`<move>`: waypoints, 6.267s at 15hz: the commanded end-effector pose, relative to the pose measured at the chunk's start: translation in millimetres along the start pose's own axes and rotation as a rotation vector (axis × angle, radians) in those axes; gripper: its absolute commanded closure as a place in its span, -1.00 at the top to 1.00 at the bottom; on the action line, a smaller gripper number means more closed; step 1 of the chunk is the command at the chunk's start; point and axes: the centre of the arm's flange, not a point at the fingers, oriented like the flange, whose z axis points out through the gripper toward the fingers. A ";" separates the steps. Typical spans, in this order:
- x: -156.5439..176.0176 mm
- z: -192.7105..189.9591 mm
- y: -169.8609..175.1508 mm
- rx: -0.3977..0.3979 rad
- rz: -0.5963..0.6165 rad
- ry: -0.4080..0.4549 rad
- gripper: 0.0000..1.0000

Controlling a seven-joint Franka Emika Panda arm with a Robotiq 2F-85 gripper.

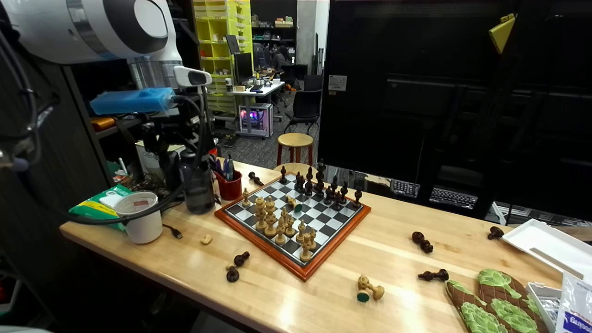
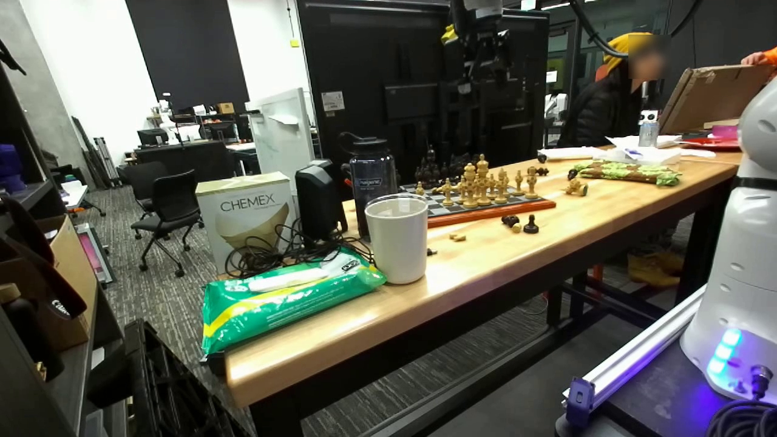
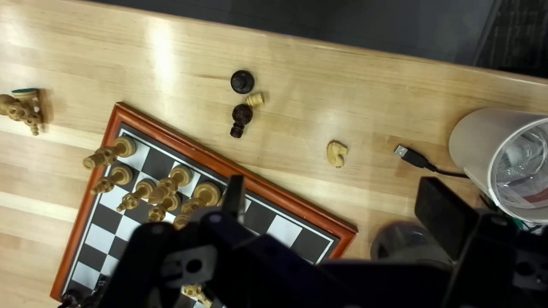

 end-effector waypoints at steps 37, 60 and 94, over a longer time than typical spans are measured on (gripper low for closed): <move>231.4 64.6 177.1 0.065 -0.630 0.111 1.00; 268.3 170.1 201.7 0.257 -0.667 0.184 1.00; 259.5 185.0 188.9 0.223 -0.748 0.385 1.00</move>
